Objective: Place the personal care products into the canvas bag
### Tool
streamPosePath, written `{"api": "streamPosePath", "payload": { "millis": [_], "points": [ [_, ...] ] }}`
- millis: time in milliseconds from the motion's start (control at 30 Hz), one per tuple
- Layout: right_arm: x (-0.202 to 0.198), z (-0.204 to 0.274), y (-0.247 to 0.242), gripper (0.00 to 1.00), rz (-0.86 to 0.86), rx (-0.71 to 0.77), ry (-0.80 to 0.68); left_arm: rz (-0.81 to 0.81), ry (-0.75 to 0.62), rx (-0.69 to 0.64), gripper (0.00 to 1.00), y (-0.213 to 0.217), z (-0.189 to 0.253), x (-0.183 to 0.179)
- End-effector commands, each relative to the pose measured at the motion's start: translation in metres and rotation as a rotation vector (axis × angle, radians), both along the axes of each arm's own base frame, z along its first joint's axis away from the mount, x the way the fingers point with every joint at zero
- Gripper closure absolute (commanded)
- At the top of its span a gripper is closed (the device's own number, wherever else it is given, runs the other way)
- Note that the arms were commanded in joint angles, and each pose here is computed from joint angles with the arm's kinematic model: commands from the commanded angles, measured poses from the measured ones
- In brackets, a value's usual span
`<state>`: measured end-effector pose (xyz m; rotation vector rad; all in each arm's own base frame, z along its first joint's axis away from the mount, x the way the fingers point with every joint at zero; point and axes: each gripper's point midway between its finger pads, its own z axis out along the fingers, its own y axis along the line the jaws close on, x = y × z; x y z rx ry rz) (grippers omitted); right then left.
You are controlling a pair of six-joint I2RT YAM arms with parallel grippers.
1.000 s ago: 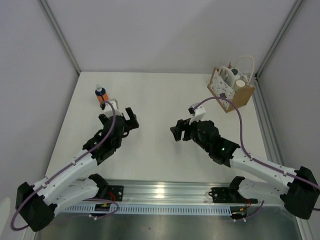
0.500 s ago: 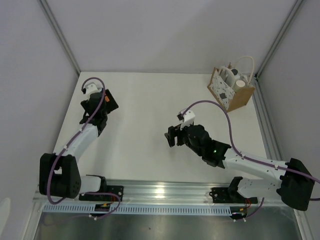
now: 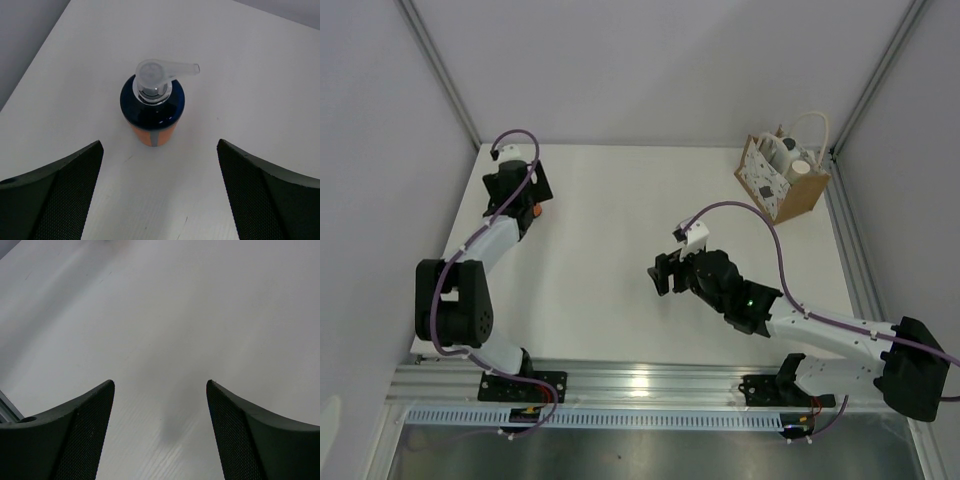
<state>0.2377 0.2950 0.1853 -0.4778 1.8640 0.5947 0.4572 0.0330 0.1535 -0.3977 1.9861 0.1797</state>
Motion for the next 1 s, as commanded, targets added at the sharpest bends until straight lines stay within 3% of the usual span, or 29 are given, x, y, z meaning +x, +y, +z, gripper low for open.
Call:
{"api": "streamPosePath", "payload": {
  "millis": [0,200,400,700,867,967],
  "points": [
    [0.0,0.033,0.006,0.22,0.007,0.082,-0.046,-0.003,-0.079,0.062,0.01,0.016,0.034,0.02],
    [-0.004,0.037,0.008,0.23,0.026,0.092,-0.037,-0.094,-0.081,0.061,0.01,0.005,0.033,0.038],
    [-0.006,0.042,0.004,0.22,0.022,0.108,-0.05,-0.011,-0.012,0.049,0.03,0.036,0.017,0.047],
    [-0.007,0.043,0.004,0.22,0.022,0.107,-0.052,-0.048,0.025,0.008,0.08,0.03,0.0,0.06],
    [-0.007,0.042,0.004,0.22,0.024,0.106,-0.051,-0.071,0.048,0.01,0.18,0.028,-0.006,0.06],
    [-0.008,0.042,0.007,0.22,0.035,0.11,-0.046,-0.074,0.084,0.013,0.29,0.027,-0.011,0.056]
  ]
}}
